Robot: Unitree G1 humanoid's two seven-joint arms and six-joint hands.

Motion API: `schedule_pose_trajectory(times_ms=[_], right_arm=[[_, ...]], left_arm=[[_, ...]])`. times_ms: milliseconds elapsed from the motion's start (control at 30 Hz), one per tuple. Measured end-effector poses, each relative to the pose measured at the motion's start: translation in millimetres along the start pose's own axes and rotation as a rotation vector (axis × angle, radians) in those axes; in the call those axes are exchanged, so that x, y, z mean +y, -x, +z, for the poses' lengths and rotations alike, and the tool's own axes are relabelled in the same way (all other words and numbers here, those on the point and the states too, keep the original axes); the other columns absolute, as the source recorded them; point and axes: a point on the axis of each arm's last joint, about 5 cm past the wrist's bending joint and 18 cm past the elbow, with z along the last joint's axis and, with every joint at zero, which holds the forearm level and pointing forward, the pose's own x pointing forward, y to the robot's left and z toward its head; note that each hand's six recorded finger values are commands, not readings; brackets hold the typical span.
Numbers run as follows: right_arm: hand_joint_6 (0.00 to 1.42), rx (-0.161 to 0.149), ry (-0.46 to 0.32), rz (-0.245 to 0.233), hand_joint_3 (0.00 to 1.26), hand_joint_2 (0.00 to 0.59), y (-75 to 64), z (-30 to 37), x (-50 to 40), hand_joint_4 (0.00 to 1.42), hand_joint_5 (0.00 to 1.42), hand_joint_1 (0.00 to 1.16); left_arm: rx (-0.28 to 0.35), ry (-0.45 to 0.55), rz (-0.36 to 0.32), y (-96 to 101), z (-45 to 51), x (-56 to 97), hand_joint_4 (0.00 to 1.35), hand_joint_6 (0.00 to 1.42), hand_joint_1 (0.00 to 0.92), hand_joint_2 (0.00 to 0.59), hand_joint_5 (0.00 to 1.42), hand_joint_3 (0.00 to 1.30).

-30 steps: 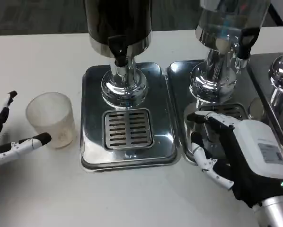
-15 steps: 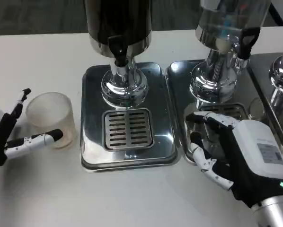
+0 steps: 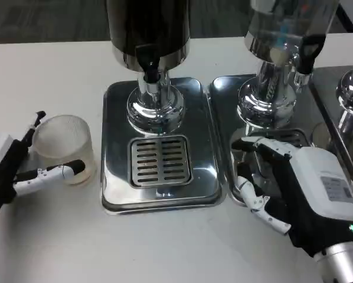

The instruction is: Grasp the cup under the faucet to collect the drink, then remove the cup.

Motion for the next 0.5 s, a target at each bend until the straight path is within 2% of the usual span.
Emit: schedule_pose_trajectory(times_ms=[500], right_arm=[[0.36, 0.006, 0.01, 0.007, 0.38, 0.484, 0.5, -2.3, -1.7, 0.35, 0.34, 0.34]], left_arm=[[-0.025, 0.013, 0.005, -9.4, 10.6, -7.0, 0.0, 0.34, 0.25, 0.056, 0.17, 0.0]])
